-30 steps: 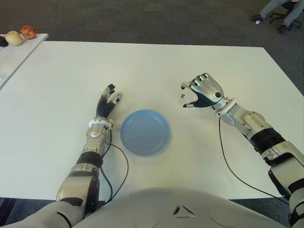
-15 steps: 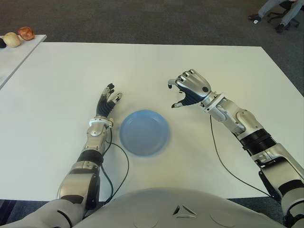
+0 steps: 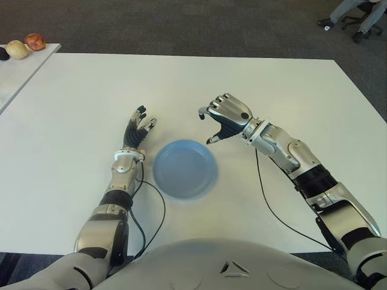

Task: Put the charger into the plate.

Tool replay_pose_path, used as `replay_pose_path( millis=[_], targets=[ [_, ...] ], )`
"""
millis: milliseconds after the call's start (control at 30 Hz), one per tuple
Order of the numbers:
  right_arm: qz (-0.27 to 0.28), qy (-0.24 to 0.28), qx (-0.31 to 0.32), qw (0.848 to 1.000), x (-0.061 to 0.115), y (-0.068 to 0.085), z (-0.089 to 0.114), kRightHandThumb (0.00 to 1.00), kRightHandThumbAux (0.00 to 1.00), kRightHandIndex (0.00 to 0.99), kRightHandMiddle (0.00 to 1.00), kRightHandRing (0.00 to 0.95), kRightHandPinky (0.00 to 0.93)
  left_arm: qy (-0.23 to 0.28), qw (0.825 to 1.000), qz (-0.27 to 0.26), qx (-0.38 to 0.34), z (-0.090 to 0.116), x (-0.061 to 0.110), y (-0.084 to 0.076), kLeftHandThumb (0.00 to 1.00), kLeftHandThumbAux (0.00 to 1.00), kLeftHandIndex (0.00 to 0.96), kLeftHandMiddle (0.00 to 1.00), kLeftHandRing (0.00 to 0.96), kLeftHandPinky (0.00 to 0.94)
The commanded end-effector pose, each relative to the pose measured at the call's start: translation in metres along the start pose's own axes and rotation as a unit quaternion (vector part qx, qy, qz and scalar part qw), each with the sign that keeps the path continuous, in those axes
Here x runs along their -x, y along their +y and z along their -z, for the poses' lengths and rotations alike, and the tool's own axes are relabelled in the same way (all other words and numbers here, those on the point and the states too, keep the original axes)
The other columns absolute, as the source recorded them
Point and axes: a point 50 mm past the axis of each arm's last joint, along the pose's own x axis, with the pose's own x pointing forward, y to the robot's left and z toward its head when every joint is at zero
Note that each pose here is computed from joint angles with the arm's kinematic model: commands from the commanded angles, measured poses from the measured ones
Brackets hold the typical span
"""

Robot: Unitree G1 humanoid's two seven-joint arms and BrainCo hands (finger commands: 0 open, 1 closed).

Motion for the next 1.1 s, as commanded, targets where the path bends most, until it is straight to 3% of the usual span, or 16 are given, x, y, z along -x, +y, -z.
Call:
replay_pose_path(
  millis=[33,267,467,533,633,667,733,800,933,1100],
  targets=[
    [-0.021,0.018,-0.001,1.000,0.001,0.002,0.002,0.733,0.710,0.441,0.873,0.877,0.888,0.121,0.992,-0.001,0.016,0.047,0.027,-0.006,0.000,0.628,0.045,0.084,0.084,0.100],
    [-0.024,0.046,-0.017,0.999,0.007,0.006,0.012,0.732,0.710,0.440,0.877,0.878,0.891,0.124,0.992,-0.001,0.017,0.047,0.027,-0.006,0.000,0.619,0.042,0.082,0.079,0.089],
    [-0.016,0.072,-0.055,0.996,0.010,0.018,0.031,0.732,0.710,0.441,0.861,0.858,0.852,0.126,0.992,-0.003,0.018,0.048,0.027,-0.006,0.000,0.633,0.045,0.086,0.082,0.100],
    [-0.016,0.072,-0.066,0.995,0.013,0.023,0.037,0.726,0.708,0.437,0.782,0.761,0.738,0.126,0.992,-0.002,0.019,0.048,0.027,-0.007,0.000,0.638,0.045,0.086,0.082,0.098],
    [-0.017,0.069,-0.072,0.995,0.015,0.028,0.042,0.706,0.708,0.424,0.555,0.498,0.456,0.125,0.992,-0.001,0.019,0.048,0.027,-0.007,0.000,0.639,0.044,0.083,0.079,0.086],
    [-0.021,0.066,-0.069,0.995,0.015,0.028,0.043,0.704,0.708,0.423,0.534,0.474,0.430,0.125,0.992,-0.001,0.019,0.048,0.027,-0.007,0.000,0.638,0.044,0.083,0.079,0.085],
    [-0.053,0.068,-0.044,0.995,0.019,0.032,0.048,0.498,0.546,0.233,0.268,0.238,0.226,0.124,0.992,0.000,0.017,0.048,0.027,-0.006,0.000,0.632,0.043,0.081,0.077,0.086],
    [-0.077,0.072,-0.028,0.994,0.024,0.035,0.054,0.398,0.473,0.131,0.137,0.122,0.117,0.123,0.992,0.000,0.015,0.047,0.027,-0.006,0.000,0.626,0.043,0.080,0.076,0.088],
    [-0.099,0.074,-0.017,0.992,0.031,0.040,0.061,0.284,0.373,0.028,0.028,0.025,0.024,0.122,0.992,0.002,0.014,0.047,0.027,-0.006,0.000,0.615,0.043,0.079,0.074,0.088],
    [-0.101,0.073,-0.020,0.992,0.032,0.041,0.063,0.232,0.296,0.004,0.004,0.004,0.003,0.119,0.993,0.005,0.012,0.047,0.028,-0.006,0.000,0.601,0.045,0.079,0.073,0.087]
  ],
)
